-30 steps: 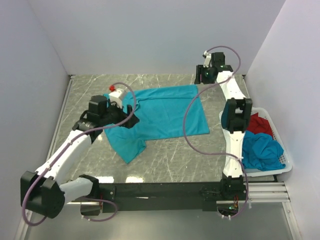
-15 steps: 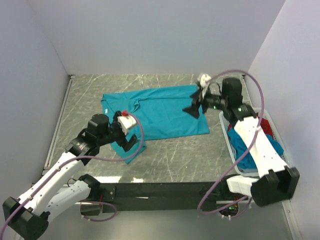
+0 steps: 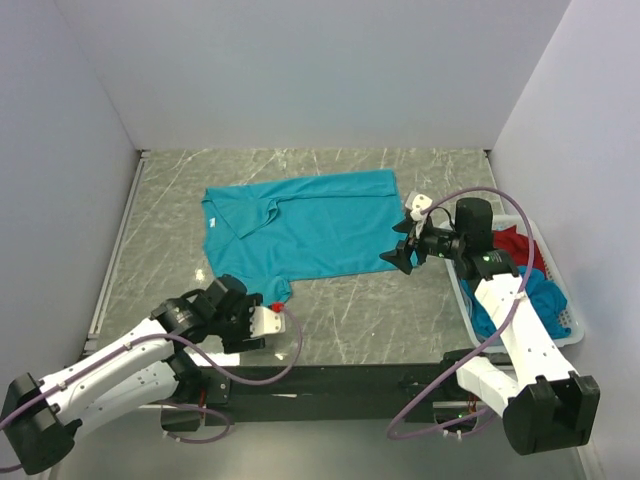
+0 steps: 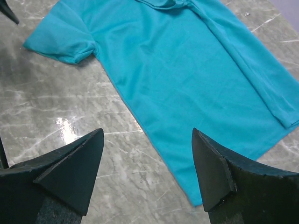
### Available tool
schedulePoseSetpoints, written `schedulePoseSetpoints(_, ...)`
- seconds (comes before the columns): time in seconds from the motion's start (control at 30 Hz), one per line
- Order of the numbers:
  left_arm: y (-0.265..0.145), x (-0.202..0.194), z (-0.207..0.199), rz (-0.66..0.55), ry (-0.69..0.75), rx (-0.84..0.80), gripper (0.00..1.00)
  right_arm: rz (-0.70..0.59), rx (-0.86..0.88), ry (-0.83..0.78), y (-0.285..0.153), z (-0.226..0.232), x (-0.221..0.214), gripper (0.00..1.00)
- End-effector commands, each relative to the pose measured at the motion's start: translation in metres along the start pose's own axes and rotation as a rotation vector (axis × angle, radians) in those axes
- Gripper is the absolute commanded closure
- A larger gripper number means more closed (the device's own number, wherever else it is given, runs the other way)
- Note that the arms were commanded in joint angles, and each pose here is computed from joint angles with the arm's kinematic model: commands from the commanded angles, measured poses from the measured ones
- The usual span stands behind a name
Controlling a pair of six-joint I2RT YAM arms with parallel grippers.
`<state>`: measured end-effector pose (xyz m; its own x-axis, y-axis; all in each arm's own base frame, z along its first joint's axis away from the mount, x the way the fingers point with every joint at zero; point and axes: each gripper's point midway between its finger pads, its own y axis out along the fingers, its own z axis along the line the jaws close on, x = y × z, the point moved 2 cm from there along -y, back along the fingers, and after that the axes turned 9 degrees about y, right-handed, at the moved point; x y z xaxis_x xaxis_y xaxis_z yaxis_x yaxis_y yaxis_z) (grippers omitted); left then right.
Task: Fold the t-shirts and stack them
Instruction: Fold the tshirt
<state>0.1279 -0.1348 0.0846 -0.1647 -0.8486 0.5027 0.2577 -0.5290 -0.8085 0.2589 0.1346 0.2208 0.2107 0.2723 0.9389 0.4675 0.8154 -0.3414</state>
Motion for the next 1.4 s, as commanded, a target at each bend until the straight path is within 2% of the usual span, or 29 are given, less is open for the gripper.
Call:
schedulePoseSetpoints(0.0, 0.009, -0.005, 0.003, 0.002, 0.055, 0.03, 0.32, -0.033, 0.011, -0.049, -0.002, -0.001, 0.015, 0.19)
schedulePoseSetpoints(0.03, 0.011, -0.004, 0.008, 0.0, 0.056, 0.057, 0.51, -0.031, 0.017, -0.043, -0.002, 0.0, 0.014, 0.19)
schedulePoseSetpoints(0.1, 0.014, -0.013, 0.012, 0.043, 0.067, 0.086, 0.55, -0.029, 0.03, -0.033, -0.003, 0.003, 0.014, 0.2)
schedulePoseSetpoints(0.6, 0.038, -0.014, 0.026, 0.093, 0.09, 0.073, 0.5, -0.007, 0.079, -0.005, -0.002, 0.009, 0.013, 0.21)
schedulePoseSetpoints(1.37, 0.05, -0.024, 0.022, 0.139, 0.099, 0.039, 0.55, -0.013, 0.108, -0.016, -0.007, 0.016, 0.018, 0.23)
